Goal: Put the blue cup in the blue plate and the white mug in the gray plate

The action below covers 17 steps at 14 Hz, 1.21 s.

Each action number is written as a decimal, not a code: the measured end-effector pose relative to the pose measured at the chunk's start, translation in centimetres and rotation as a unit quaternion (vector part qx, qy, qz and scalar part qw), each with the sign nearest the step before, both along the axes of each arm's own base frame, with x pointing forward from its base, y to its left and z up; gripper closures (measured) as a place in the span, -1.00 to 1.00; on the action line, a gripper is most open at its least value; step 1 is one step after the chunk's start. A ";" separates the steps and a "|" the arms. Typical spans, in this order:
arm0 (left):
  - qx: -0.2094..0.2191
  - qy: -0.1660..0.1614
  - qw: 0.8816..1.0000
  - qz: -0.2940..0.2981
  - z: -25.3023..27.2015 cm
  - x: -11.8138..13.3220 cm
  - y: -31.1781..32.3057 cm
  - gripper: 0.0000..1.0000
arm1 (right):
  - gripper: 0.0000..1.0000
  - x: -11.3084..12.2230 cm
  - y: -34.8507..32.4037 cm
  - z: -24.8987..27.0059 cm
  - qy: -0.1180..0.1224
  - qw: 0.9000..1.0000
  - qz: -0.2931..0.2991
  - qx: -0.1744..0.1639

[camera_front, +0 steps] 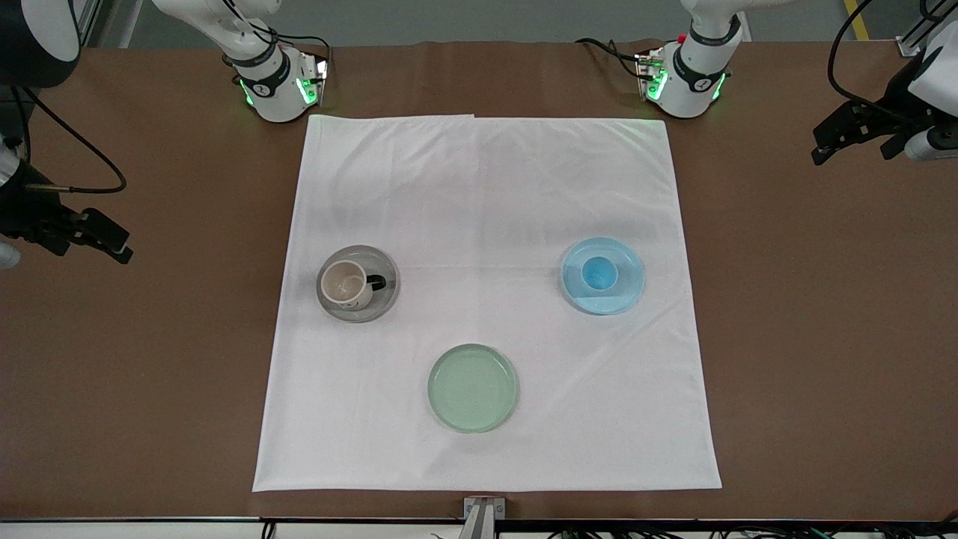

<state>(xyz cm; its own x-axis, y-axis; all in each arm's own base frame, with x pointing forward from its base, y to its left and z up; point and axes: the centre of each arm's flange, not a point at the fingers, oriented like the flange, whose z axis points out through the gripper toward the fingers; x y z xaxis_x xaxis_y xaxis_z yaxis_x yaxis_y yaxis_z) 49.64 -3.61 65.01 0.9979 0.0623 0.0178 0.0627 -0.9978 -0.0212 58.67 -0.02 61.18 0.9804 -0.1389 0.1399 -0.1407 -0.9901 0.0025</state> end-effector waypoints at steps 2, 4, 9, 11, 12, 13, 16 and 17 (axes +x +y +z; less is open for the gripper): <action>0.000 0.001 1.000 0.007 -0.1 0.1 0.9 -1.00 | -1.00 -0.6 -0.3 2.5 0.001 1.000 0.001 -0.001; 0.000 0.003 1.000 0.009 -0.3 0.2 1.1 -1.00 | -1.00 -1.2 -0.4 4.6 0.001 1.000 0.000 -0.001; -0.001 0.010 1.000 0.009 -1.0 0.8 1.1 -1.00 | -1.00 -1.5 -1.0 5.1 0.006 1.000 -0.004 -0.001; -0.002 0.011 1.000 0.008 -1.1 1.0 1.1 -1.00 | -1.00 -1.7 -1.0 5.2 0.012 1.000 0.000 -0.002; -0.002 0.010 1.000 0.008 -1.1 1.0 1.1 -1.00 | -1.00 -1.7 -1.1 5.2 0.014 1.000 0.006 -0.002; -0.002 0.010 1.000 0.008 -1.0 1.0 1.0 -1.00 | -1.00 -1.7 -1.1 5.1 0.015 1.000 0.014 -0.003; -0.002 0.010 1.000 0.006 -1.0 1.0 0.8 -1.00 | -1.00 -1.8 -1.5 5.1 0.016 1.000 0.018 -0.004; -0.002 0.010 1.000 0.005 -1.0 1.0 0.8 -1.00 | -1.00 -1.8 -1.6 5.1 0.016 1.000 0.018 -0.004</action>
<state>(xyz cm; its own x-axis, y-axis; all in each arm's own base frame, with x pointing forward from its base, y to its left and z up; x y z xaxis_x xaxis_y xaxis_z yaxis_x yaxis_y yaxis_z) 50.67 -2.80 64.00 0.9973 0.0733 -0.0019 0.0733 -0.9971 -0.0195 56.91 -1.59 66.30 0.9886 -0.1025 0.1100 -0.1048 -0.9944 0.0152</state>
